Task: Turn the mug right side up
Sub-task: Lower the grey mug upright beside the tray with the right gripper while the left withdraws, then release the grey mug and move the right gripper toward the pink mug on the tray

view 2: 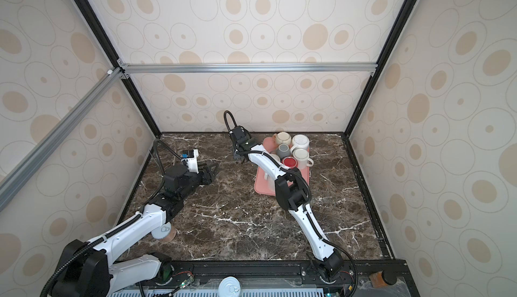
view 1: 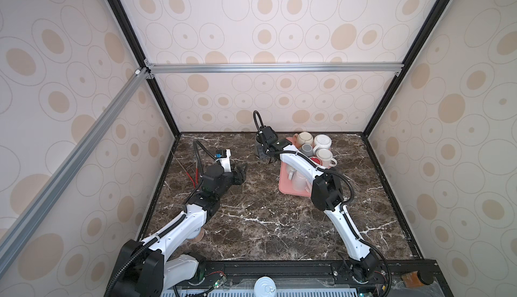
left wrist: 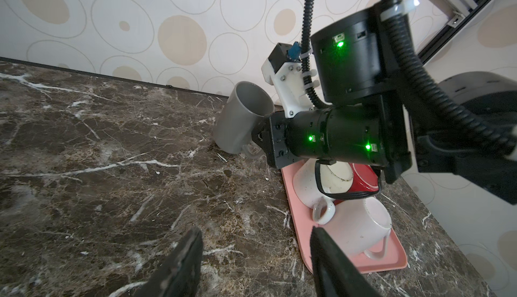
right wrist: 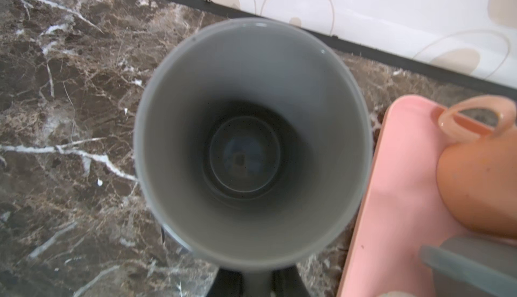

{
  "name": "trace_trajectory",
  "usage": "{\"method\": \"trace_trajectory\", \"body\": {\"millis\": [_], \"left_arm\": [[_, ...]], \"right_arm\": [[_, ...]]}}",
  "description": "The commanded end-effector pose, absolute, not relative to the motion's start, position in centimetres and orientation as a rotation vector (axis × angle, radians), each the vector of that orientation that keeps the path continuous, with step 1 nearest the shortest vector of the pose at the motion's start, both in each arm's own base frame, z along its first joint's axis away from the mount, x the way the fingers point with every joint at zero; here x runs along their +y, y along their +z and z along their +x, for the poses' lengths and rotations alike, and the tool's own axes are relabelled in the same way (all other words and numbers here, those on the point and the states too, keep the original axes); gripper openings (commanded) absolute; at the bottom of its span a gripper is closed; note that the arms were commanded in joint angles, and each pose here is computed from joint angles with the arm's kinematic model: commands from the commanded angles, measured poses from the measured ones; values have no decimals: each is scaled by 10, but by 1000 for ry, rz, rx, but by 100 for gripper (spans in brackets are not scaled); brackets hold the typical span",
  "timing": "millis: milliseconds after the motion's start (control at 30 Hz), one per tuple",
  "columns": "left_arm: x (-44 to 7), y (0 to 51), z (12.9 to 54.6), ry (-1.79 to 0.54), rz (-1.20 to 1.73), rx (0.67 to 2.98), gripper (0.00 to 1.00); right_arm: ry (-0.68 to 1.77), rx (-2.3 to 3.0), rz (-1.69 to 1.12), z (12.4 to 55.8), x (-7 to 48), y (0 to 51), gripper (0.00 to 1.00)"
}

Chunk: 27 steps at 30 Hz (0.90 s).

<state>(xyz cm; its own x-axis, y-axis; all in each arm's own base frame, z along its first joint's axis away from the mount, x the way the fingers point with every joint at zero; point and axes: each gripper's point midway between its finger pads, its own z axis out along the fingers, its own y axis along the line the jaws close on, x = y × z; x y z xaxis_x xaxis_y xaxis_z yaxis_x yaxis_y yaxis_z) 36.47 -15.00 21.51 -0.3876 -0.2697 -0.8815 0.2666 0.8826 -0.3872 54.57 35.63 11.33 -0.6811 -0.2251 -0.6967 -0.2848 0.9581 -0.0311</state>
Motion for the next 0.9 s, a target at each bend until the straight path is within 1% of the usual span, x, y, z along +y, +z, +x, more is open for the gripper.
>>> {"method": "trace_trajectory", "body": {"millis": [0,100,233,267,333,400,467,633,800,867], "left_arm": [[-147,233,374,-548,0,1849,62],[-147,236,377,-534,3,1847,63],[-148,239,381,-526,8,1847,64],[-148,239,382,-526,7,1846,64],[-148,240,381,-532,2,1843,64],[-148,238,380,-537,-1,1845,64],[-149,237,379,-543,-4,1850,64],[-150,229,378,-550,-13,1911,63],[-162,225,381,-598,10,1981,60],[-166,215,383,-595,1,2034,59]], "right_arm": [[103,2278,-377,558,363,127,1],[114,2274,-376,561,366,122,9],[144,2274,-383,562,368,119,17],[149,2275,-385,562,369,120,20],[161,2271,-388,562,371,123,32],[172,2263,-389,561,371,129,38],[189,2251,-390,560,372,140,43],[277,2223,-366,548,372,189,44],[349,2195,-317,520,356,240,45],[377,2216,-284,505,342,241,45]]}}
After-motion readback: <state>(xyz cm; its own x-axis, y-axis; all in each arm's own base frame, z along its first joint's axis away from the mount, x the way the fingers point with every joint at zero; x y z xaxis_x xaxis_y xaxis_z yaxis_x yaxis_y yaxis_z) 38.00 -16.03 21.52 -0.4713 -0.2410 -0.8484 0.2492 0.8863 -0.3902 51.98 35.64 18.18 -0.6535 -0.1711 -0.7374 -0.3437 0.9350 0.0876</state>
